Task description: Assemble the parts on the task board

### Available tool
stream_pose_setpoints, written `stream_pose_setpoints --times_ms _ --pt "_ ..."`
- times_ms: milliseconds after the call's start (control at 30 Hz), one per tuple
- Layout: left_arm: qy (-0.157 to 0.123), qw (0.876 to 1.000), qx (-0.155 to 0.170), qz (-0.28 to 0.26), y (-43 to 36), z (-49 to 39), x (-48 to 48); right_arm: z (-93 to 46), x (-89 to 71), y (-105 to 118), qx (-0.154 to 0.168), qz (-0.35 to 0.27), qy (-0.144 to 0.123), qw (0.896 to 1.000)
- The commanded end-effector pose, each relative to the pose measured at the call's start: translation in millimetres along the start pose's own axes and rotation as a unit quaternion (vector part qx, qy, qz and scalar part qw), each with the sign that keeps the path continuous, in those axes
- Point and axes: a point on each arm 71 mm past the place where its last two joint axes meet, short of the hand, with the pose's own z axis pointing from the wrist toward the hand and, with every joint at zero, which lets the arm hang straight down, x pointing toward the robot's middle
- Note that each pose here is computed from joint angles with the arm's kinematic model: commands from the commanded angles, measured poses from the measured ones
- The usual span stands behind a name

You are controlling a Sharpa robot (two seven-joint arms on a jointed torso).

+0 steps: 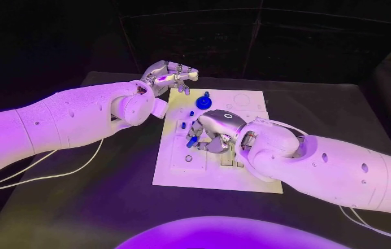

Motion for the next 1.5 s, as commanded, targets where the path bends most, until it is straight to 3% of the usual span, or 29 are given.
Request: stream_pose_setpoints --times_ms 33,267,667,1500 --pt "0.005 1.000 0.004 -0.004 -1.9 0.9 2.4 2.4 8.0 2 -0.015 -0.026 0.030 0.999" --pt "0.006 1.000 0.004 -0.004 -1.9 1.6 3.4 6.2 21.8 3 -0.016 -0.040 0.051 0.998" --pt "0.009 1.000 0.004 -0.004 -1.7 2.7 5.0 7.6 27.4 4 -0.018 -0.053 0.067 0.996" --pt "0.009 1.000 0.002 -0.004 -1.5 2.6 4.7 16.8 32.1 11 -0.015 -0.082 0.072 0.994"
